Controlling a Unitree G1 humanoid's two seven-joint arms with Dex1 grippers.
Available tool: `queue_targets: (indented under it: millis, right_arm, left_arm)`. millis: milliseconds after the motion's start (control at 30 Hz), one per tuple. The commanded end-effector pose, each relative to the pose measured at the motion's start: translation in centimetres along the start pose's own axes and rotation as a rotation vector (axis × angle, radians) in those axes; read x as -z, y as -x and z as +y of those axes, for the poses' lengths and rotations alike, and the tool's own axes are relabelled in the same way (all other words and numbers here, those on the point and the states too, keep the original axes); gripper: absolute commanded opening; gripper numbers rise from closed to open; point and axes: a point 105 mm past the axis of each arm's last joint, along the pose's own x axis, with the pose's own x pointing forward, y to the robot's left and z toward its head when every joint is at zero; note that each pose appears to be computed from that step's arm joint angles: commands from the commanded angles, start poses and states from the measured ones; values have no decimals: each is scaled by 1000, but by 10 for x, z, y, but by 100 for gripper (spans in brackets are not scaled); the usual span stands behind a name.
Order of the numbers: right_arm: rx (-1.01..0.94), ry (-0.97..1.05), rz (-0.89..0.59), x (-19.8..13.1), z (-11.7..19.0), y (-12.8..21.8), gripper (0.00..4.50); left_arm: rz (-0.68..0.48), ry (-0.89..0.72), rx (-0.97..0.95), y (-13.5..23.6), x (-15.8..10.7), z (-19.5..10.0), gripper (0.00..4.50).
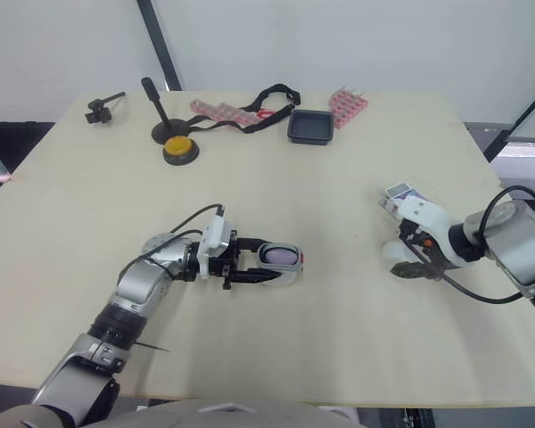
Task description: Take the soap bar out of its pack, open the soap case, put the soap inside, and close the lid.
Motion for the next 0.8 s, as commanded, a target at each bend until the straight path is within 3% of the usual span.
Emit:
queue_targets:
  millis: [33,167,233,300,533,800]
  right_arm:
    - [27,22,-7,-6,-6,4,449]
    - [22,26,6,-4,-6,1,340]
    - [21,26,8,-3,-6,0,252]
    - [20,29,12,-3,-6,-1,207]
    - [8,92,-1,-9,-2,3,198]
    - [-100,367,-124,-85,20,40,198]
  left_arm:
    - [-9,-26,0,0,-7,0,194]
    - [-7,-25,-3,-1,-7,1,194]
    - [-5,-24,-4,-1,-6,0,194]
    - [-3,-23,-3,-1,-6,0,194]
    - [-2,-17,-13,0,-4,1,194]
    - [-19,-12,-64,-1,-7,14,194]
